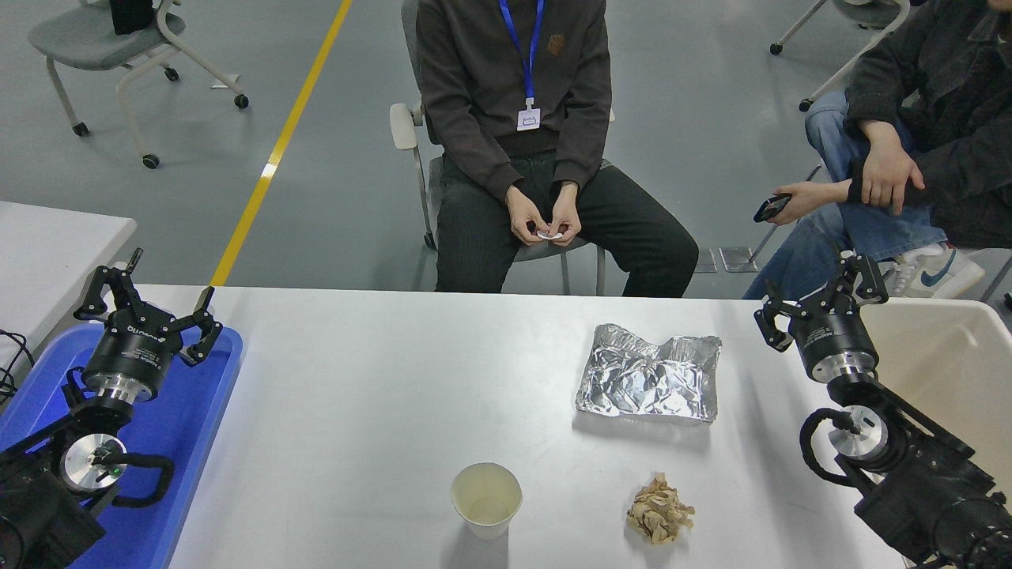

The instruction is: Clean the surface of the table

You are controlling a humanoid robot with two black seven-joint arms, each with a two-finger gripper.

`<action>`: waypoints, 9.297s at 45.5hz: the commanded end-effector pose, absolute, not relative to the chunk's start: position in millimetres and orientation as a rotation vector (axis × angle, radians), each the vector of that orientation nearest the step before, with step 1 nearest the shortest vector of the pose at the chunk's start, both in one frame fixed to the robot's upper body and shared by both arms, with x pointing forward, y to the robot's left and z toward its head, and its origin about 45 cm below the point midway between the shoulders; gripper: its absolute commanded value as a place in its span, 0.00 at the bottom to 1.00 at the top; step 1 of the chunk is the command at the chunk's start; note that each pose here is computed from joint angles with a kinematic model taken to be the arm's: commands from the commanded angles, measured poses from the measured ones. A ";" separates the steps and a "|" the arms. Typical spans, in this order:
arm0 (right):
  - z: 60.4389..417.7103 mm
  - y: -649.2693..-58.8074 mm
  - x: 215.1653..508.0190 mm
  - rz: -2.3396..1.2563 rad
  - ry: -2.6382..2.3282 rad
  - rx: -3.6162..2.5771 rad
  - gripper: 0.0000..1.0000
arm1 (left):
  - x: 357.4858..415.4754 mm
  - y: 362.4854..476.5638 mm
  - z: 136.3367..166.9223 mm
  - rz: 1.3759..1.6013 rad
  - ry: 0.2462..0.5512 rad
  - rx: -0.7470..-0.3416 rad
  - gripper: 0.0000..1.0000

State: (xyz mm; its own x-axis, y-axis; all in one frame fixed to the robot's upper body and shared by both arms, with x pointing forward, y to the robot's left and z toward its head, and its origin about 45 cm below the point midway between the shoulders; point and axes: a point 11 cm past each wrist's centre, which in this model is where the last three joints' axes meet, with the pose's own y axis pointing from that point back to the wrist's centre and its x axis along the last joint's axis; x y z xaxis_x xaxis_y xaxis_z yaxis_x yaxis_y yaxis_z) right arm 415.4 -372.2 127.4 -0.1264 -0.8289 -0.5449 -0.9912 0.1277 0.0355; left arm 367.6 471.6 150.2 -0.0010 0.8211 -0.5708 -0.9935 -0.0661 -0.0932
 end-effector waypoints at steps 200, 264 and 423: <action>156.3 -34.3 318.9 -0.484 0.035 -4.218 0.94 | 367.8 471.3 150.1 1.551 0.392 -0.564 1.00; 136.1 -46.0 303.4 -0.608 -0.153 -4.198 0.00 | 367.8 471.3 150.1 1.551 0.392 -0.564 1.00; 247.5 -602.8 329.4 0.202 2.679 -3.354 0.00 | 367.6 471.7 150.0 1.553 0.391 -0.563 1.00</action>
State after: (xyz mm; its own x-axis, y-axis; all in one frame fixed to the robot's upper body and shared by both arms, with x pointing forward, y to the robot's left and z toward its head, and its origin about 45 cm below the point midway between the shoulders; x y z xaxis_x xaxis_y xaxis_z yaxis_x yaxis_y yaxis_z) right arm 345.0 -569.4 283.2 0.5438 -0.6591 0.5195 -0.6484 0.0629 0.7587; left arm 367.7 471.6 150.1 -0.0018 0.8213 -0.5705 -0.9935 -0.0663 -0.0924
